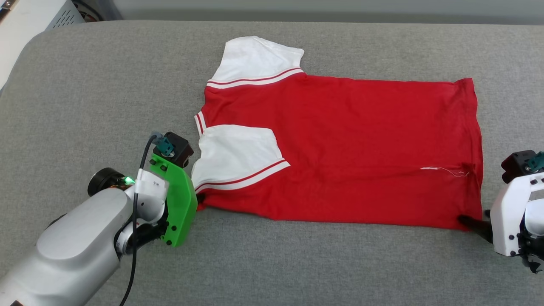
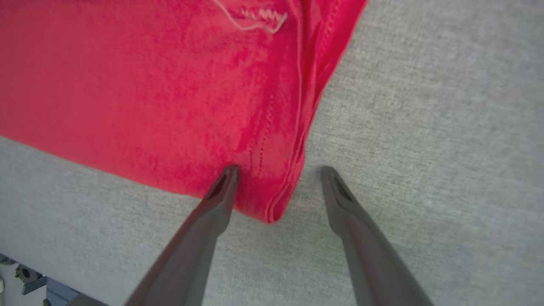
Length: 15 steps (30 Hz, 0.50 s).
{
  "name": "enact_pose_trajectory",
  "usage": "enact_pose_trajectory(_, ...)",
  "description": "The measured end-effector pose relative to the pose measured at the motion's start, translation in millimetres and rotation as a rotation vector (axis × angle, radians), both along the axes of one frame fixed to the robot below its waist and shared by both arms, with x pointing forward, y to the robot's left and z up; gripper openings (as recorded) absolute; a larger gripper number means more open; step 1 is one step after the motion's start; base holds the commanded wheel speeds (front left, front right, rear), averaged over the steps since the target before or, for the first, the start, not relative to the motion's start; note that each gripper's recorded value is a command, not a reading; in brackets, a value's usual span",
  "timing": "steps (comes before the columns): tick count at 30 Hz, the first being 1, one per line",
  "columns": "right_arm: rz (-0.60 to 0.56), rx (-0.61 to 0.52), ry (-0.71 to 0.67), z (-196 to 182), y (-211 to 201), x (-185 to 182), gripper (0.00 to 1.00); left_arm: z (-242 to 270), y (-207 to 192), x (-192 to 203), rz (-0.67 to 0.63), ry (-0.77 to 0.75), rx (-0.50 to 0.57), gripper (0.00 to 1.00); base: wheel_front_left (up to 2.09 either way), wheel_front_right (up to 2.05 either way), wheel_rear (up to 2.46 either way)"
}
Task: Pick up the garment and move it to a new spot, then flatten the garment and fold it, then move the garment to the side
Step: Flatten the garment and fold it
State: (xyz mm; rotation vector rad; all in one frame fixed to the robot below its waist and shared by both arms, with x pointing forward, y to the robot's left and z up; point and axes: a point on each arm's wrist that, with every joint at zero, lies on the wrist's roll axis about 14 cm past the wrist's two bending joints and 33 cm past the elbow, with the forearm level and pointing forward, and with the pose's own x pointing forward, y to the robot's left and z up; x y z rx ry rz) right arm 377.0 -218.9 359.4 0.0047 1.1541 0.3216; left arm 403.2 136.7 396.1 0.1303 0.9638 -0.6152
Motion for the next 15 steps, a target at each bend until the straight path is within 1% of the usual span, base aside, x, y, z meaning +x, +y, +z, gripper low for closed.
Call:
enact_pose_trajectory(2,-0.009,0.011,-0.003,-4.0,1.3,1.3,1.00,-4.3,3.4,-1.8,0.008,0.012,0.005,0.00,0.00,0.00,0.00)
enact_pose_trajectory(4,-0.019,0.024,-0.026,-3.6,1.8,3.7,0.11,-7.3,5.6,-4.2,0.014,0.018,0.006,0.00,0.00,0.00,0.00)
enact_pose_trajectory(5,-0.020,0.026,-0.044,-2.5,2.0,4.8,0.00,-8.3,7.0,-5.5,0.019,0.020,0.006,0.00,0.00,0.00,0.00)
enact_pose_trajectory(11,-0.036,0.081,-0.159,20.6,8.3,11.8,0.00,-6.7,9.1,-20.6,0.044,0.038,-0.021,0.00,0.00,0.00,0.00)
enact_pose_trajectory(15,-0.031,0.091,-0.220,40.1,4.2,5.6,0.00,4.8,9.2,-28.4,0.041,0.014,-0.034,0.00,0.00,0.00,0.00)
